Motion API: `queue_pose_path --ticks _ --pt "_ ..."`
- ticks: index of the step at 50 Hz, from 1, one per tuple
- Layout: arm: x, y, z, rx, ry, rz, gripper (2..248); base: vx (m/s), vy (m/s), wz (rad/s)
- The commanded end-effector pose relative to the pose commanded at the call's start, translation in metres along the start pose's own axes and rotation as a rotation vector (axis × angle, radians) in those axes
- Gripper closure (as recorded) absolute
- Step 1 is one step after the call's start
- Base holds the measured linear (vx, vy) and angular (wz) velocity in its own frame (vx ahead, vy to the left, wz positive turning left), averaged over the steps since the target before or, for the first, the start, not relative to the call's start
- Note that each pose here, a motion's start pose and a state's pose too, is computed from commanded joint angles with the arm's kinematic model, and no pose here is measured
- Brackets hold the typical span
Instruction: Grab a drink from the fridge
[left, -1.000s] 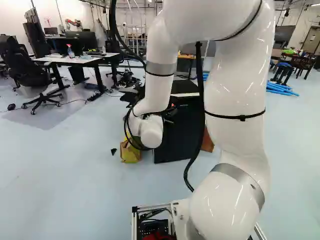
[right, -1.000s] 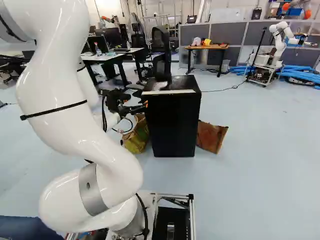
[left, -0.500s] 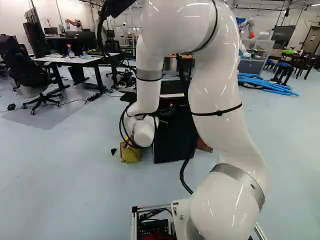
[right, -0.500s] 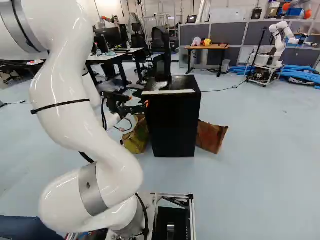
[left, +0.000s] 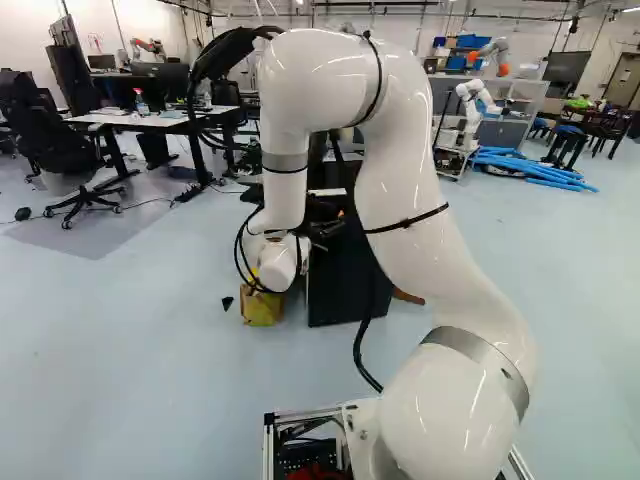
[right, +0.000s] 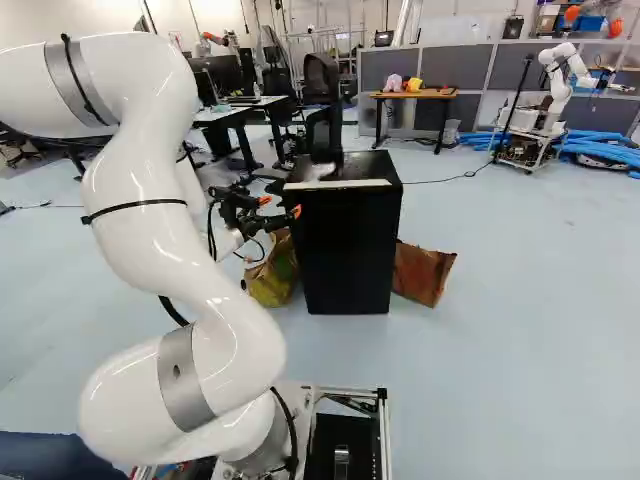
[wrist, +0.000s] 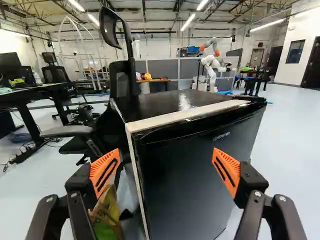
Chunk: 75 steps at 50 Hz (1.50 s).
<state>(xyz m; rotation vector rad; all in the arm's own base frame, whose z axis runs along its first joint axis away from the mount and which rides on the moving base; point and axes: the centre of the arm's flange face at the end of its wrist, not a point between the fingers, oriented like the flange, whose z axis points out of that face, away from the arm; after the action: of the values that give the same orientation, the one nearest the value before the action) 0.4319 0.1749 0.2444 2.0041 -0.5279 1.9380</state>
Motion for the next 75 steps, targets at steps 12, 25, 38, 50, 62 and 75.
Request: queue_pose_path --ticks 12,25,38,50,62,75 --pt "-0.005 -0.012 0.012 -0.044 0.015 0.021 3 0.000 0.000 0.000" --pt "-0.008 -0.027 0.026 -0.070 0.029 0.047 3 0.000 0.000 0.000" --pt "-0.009 -0.033 0.036 -0.088 0.037 0.063 3 0.000 0.000 0.000" --pt "-0.010 -0.038 0.044 -0.102 0.044 0.074 3 0.000 0.000 0.000" --pt "-0.011 -0.042 0.051 -0.116 0.049 0.085 3 0.000 0.000 0.000" --pt "-0.012 -0.046 0.056 -0.130 0.054 0.094 3 0.000 0.000 0.000"
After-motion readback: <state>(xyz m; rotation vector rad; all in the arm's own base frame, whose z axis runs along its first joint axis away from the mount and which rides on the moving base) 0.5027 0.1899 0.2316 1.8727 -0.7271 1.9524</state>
